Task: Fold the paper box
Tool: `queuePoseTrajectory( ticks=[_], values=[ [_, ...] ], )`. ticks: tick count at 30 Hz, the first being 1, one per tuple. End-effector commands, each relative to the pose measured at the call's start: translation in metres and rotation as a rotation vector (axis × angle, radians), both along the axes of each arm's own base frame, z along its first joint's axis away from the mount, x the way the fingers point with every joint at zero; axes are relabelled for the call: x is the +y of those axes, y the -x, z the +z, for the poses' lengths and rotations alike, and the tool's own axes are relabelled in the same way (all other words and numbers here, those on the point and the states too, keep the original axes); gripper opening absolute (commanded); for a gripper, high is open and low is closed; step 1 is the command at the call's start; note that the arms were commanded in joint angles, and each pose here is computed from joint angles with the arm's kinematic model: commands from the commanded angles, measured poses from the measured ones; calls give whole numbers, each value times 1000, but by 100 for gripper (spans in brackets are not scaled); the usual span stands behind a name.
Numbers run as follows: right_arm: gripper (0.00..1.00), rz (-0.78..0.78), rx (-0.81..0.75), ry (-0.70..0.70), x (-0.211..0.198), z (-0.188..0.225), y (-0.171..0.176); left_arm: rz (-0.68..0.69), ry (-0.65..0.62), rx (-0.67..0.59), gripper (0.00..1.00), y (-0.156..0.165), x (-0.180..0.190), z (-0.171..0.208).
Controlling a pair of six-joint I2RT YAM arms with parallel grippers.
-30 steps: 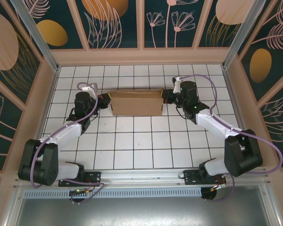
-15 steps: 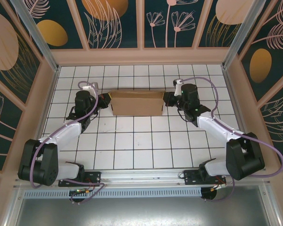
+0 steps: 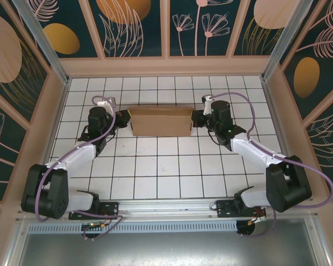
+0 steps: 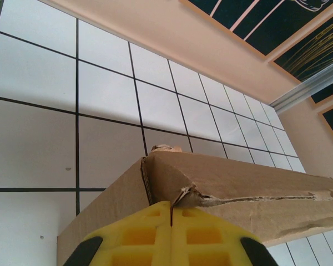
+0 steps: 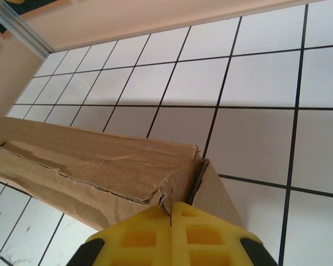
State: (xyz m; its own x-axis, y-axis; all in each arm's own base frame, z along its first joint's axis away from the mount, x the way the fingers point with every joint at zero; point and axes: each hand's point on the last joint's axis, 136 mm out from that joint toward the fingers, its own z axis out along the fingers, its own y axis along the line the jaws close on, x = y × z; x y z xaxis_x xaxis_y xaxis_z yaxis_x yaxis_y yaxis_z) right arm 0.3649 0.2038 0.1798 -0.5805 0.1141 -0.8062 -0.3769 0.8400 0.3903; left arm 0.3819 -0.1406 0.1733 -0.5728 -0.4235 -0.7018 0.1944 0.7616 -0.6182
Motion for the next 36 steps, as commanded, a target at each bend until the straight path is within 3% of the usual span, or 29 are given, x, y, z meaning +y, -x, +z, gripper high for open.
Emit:
queuePoseTrajectory(
  ticks=[1, 8, 13, 16, 23, 26, 33, 36],
  values=[
    [13, 11, 53, 84, -5, -30, 14, 28, -88, 205, 0, 26, 15, -62],
    [27, 77, -166, -12, 1, 36, 25, -11, -149, 183, 0, 24, 13, -56],
    [40, 148, -197, -108, 8, 67, 36, -39, -191, 173, 0, 23, 11, -54],
    [47, 122, -181, -169, 8, 77, 31, -53, -199, 170, 1, 23, 8, -53],
    [48, -84, -45, -146, -6, 62, -18, -57, -209, 168, 5, 20, 7, -53],
    [47, -110, 2, -117, -6, 42, -27, -51, -192, 162, 12, 18, 6, -50],
    [44, -128, 69, -88, -9, 3, -25, -58, -115, 110, 48, 20, -1, -24],
    [43, -135, 74, -83, -10, -2, -24, -73, -93, 82, 56, 24, -3, -13]
  ],
)
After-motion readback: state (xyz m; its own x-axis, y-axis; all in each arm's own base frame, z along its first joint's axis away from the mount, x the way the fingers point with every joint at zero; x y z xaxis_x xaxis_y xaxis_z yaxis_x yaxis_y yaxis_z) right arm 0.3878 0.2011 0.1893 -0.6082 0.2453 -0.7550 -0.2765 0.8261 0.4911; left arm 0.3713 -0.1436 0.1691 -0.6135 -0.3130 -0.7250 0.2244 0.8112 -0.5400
